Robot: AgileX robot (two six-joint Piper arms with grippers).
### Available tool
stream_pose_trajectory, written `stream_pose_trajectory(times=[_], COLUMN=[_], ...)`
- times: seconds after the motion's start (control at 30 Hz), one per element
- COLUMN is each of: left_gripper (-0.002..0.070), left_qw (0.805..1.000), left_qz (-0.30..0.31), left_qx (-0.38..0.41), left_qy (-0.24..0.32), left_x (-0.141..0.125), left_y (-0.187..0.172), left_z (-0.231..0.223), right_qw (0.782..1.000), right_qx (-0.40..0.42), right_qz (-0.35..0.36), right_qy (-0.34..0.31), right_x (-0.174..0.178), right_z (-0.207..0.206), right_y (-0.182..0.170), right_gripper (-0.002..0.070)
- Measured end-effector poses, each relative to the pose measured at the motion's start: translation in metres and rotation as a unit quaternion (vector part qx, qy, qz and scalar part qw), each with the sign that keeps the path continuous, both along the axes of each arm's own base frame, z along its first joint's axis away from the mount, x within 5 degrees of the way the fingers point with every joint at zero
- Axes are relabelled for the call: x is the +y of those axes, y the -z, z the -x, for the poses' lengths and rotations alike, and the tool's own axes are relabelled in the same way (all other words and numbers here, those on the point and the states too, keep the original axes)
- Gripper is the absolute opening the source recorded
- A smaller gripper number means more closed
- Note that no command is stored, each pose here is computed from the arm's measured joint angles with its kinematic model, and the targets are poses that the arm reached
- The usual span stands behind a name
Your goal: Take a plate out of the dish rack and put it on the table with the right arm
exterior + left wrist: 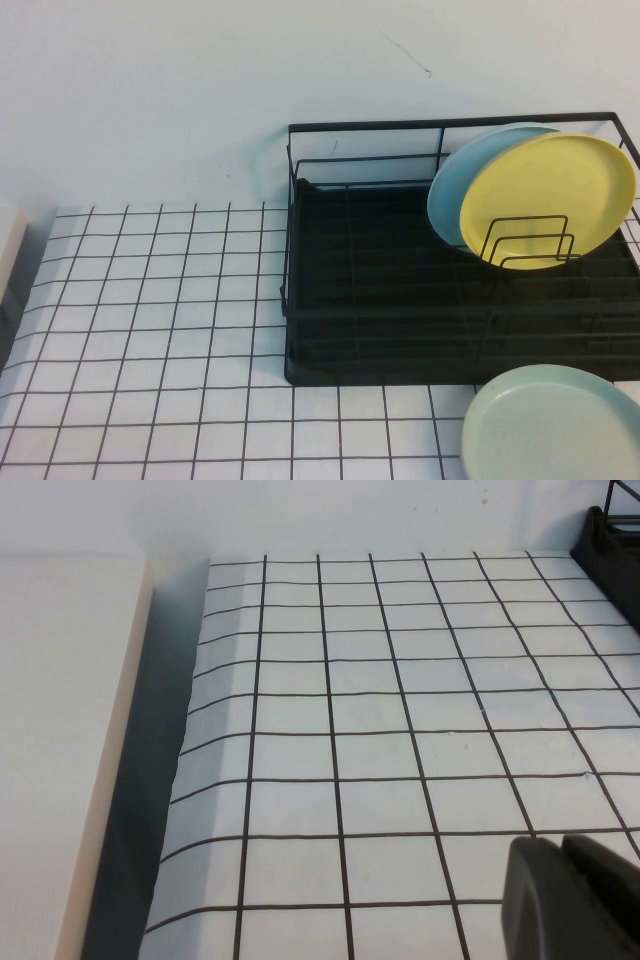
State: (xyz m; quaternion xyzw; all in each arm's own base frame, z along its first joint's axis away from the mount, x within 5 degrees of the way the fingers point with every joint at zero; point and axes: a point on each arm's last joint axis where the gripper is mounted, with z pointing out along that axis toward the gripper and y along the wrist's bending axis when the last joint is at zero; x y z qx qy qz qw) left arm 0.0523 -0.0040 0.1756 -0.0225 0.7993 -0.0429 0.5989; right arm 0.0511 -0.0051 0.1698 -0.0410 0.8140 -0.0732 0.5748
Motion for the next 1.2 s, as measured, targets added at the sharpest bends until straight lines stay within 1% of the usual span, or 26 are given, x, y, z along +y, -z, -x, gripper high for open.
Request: stream_pose_trajectory(times=[0.63, 0.73, 0.77, 0.83, 0.87, 1.0, 1.1, 1.2], left_gripper=[-0.0004, -0.0004, -0.0004, -0.0004, -0.0004, -0.0004, -0.0004, -0.0004], left_qw=[1.0, 1.0, 1.0, 1.0, 1.0, 1.0, 1.0, 1.0], left_qz=[0.0, 0.0, 0.0, 0.0, 0.0, 0.0, -0.001, -0.002], left_qx=[0.0, 0.0, 0.0, 0.0, 0.0, 0.0, 0.0, 0.0], left_qy=[0.0, 0.0, 0.0, 0.0, 0.0, 0.0, 0.0, 0.001], left_x=[0.0, 0.0, 0.0, 0.0, 0.0, 0.0, 0.0, 0.0], left_y=[0.0, 0.0, 0.0, 0.0, 0.0, 0.0, 0.0, 0.0], left_z=[0.0, 0.0, 0.0, 0.0, 0.0, 0.0, 0.0, 0.0], right_qw=[1.0, 0.999, 0.996, 0.988, 0.98, 0.934, 0.896, 0.869], right_qx=[-0.01, -0.049, -0.084, -0.152, -0.194, -0.351, -0.437, -0.488], right_qz=[-0.005, 0.011, 0.023, 0.036, 0.04, 0.053, 0.051, 0.057], right_qy=[0.001, -0.002, -0.006, -0.014, -0.019, -0.041, -0.054, -0.058], right_x=[0.0, 0.0, 0.0, 0.001, 0.002, 0.008, 0.011, 0.012], right_z=[-0.001, -0.003, -0.004, -0.006, -0.005, 0.001, 0.009, 0.015], right_y=[-0.001, -0.006, -0.013, -0.025, -0.033, -0.062, -0.077, -0.085], right_gripper=[-0.0004, -0.0004, -0.0004, -0.0004, -0.0004, -0.0004, -0.0004, -0.0004])
